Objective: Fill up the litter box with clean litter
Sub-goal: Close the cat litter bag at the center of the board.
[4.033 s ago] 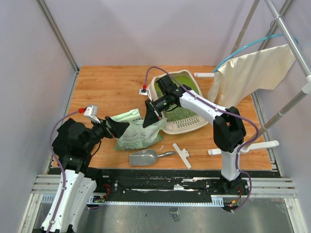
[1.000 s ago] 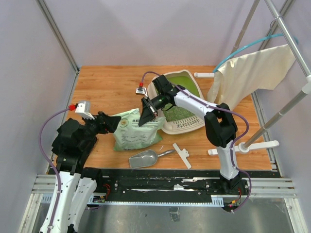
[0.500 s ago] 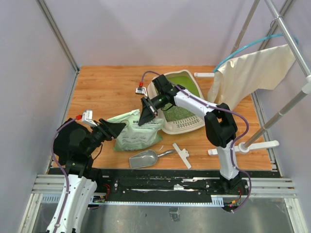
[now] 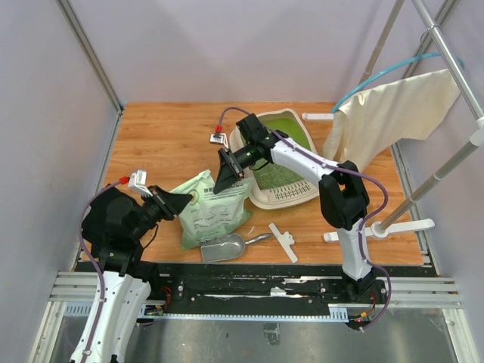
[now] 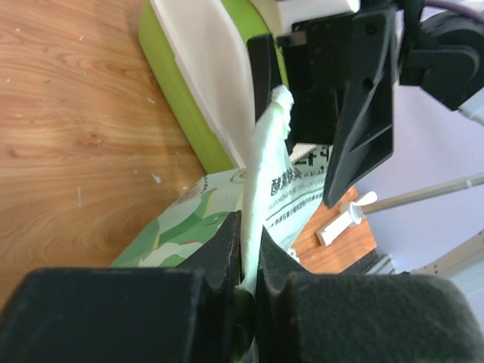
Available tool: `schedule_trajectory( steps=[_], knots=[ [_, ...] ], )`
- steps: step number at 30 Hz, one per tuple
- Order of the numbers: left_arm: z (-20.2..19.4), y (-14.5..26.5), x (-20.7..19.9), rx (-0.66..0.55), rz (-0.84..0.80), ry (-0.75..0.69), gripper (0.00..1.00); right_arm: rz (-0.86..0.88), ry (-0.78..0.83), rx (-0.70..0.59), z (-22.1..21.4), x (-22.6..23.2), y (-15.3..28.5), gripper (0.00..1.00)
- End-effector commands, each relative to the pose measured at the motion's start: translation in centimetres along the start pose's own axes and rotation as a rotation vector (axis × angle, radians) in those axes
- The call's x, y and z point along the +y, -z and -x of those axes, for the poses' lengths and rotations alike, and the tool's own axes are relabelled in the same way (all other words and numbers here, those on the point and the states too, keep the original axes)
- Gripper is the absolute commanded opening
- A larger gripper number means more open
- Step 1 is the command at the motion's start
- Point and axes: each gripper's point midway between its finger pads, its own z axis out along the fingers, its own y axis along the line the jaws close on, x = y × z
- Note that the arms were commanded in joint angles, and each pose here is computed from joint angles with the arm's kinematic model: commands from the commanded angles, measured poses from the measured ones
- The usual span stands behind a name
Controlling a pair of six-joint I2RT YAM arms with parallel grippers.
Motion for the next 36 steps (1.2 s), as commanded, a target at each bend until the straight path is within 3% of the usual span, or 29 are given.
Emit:
schedule_trajectory(
  steps=[1,4,15,18,20,26,32,36],
  knots=[
    [2.7,0.8,-2.4,-0.084,-0.042,-0.073,0.06,-0.012,0.085,-0.006,1.4,1.7,-0.7,0.62],
    [2.8,0.8,-2.8,-0.083,-0.069,-0.093,0.01,-0.001,0.084,-0.008,1.6,1.8,-1.8,0.63],
    [4.3,1.4,-6.3,-0.161,-0.237,-0.214,0.01,0.107,0.106,-0.001,2.6,2.8,-3.8,0.61],
    [4.8,1.0,-6.1,-0.173,-0.233,-0.23,0.01,0.139,0.075,0.028,1.7,3.3,-3.7,0.48],
    [5.0,0.7,-6.1,-0.172,-0.231,-0.248,0.01,0.157,0.049,0.045,0.8,3.2,-3.6,0.32],
    [5.6,0.4,-6.4,-0.164,-0.231,-0.326,0.01,0.212,0.028,0.08,-0.3,4.3,-2.8,0.01],
    [6.3,0.5,-4.7,-0.169,-0.116,-0.398,0.05,0.194,0.067,0.025,0.8,5.9,-0.1,0.01],
    [6.8,-0.1,-1.8,-0.186,0.02,-0.387,0.14,0.186,0.091,0.013,0.9,7.1,0.2,0.01]
  ],
)
